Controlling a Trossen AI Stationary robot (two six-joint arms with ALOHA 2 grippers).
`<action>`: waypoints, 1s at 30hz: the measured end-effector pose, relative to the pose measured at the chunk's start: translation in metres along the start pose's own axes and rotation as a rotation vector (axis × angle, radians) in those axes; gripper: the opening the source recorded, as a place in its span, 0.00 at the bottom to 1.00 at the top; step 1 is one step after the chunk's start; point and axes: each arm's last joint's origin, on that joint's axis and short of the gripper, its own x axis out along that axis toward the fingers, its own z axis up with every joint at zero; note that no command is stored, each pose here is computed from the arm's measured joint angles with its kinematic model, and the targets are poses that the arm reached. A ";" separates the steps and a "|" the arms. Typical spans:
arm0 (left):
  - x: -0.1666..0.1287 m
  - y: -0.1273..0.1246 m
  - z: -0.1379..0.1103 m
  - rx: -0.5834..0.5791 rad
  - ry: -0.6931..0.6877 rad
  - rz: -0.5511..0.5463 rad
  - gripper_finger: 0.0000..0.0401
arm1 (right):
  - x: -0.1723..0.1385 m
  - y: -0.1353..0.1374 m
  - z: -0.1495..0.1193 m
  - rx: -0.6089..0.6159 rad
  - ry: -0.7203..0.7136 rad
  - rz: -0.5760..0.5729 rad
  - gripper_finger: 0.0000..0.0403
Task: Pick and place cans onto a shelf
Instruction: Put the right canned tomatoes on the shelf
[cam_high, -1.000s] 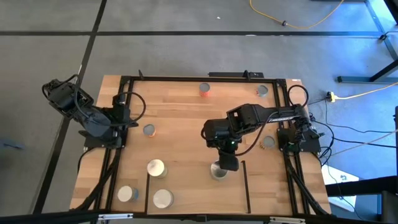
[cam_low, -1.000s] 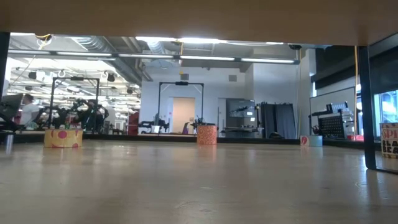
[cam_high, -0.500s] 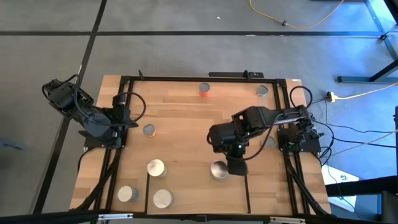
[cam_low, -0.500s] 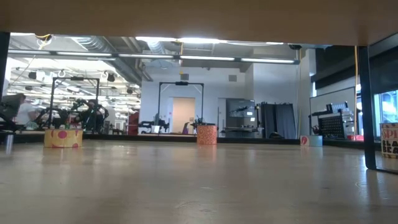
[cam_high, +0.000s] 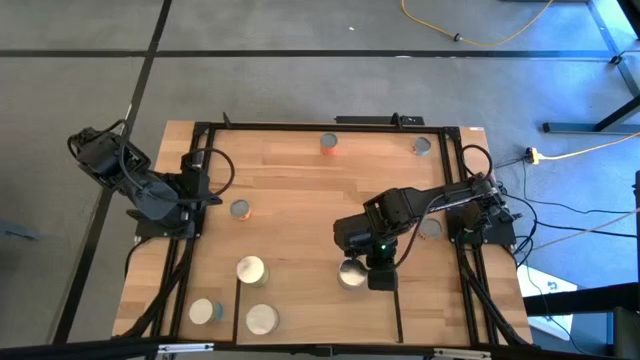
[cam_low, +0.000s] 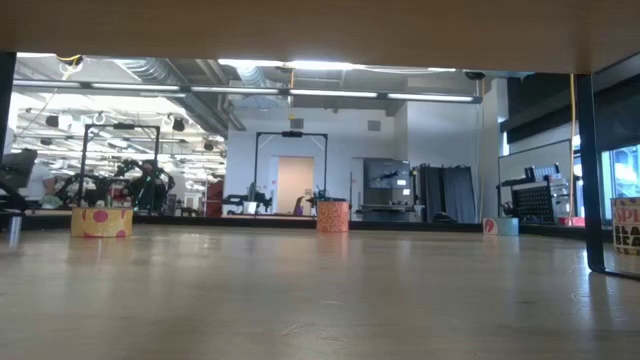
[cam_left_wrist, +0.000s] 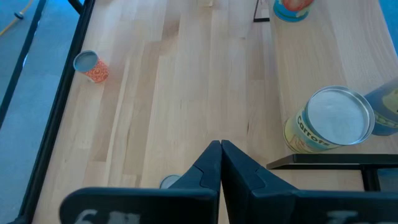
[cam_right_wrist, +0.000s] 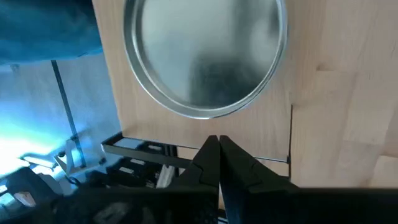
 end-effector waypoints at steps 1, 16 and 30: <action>0.000 0.000 0.000 0.000 0.000 0.001 0.00 | 0.001 -0.001 0.000 -0.019 0.004 -0.001 0.00; 0.000 0.000 0.000 -0.002 -0.003 0.006 0.00 | 0.004 -0.008 0.004 -0.121 -0.004 -0.026 0.00; 0.000 0.000 0.000 0.086 0.002 -0.003 0.00 | 0.003 -0.002 0.025 0.042 -0.234 -0.021 0.00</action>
